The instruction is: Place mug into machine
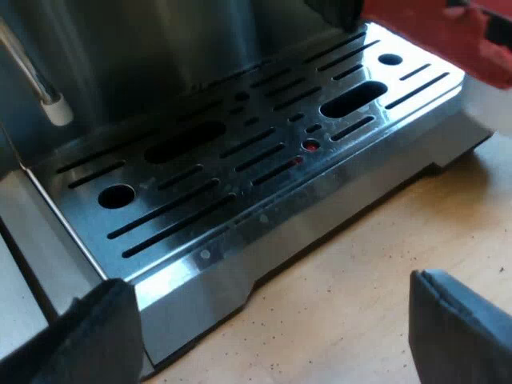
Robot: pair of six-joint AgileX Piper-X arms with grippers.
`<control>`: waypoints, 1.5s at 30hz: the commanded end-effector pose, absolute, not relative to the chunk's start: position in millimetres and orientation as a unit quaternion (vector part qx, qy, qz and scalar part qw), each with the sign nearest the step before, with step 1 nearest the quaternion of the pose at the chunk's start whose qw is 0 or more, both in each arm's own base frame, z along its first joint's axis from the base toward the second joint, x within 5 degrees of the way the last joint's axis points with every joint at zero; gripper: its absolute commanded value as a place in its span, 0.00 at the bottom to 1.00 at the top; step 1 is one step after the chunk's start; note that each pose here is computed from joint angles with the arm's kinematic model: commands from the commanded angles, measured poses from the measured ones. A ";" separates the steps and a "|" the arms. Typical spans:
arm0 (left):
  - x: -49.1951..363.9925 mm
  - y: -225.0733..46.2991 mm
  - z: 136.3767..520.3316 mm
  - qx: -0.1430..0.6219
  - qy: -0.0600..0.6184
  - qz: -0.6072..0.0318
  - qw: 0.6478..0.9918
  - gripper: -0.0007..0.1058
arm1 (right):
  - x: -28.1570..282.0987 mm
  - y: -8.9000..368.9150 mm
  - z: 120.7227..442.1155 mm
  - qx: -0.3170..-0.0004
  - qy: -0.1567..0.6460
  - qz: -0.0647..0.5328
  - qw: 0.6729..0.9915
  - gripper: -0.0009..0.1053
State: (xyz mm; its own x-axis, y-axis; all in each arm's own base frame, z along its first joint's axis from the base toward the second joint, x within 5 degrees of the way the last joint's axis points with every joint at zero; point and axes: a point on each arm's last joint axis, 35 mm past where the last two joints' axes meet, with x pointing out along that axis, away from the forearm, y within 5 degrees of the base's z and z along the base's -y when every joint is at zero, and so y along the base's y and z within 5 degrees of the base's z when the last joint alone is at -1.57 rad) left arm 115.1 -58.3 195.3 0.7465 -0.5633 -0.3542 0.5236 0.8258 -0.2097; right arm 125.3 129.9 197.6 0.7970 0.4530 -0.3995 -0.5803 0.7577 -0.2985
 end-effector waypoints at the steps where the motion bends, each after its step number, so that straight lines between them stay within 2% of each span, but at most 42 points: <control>1: 116.9 -59.2 200.7 -0.057 0.186 -0.289 0.937 0.67 | 141.2 148.0 212.5 -0.171 0.105 0.269 0.942 0.01; 8: 117.4 -59.4 202.6 -0.058 0.177 -0.290 0.939 0.67 | 167.4 178.9 209.1 -0.186 0.128 0.271 0.936 0.01; 23: 117.4 -59.4 202.6 -0.058 0.177 -0.290 0.939 0.67 | 207.3 225.7 191.0 -0.177 0.114 0.270 0.939 0.01; 37: 117.4 -59.4 202.6 -0.058 0.177 -0.290 0.939 0.67 | 225.0 246.1 179.8 -0.186 0.127 0.267 0.937 0.01; 39: 117.4 -59.4 202.6 -0.058 0.177 -0.290 0.939 0.67 | 225.0 246.2 179.8 -0.186 0.127 0.268 0.937 0.06; 45: 117.4 -59.4 202.6 -0.058 0.177 -0.290 0.939 0.67 | 224.9 246.0 180.6 -0.155 0.134 0.264 0.943 0.51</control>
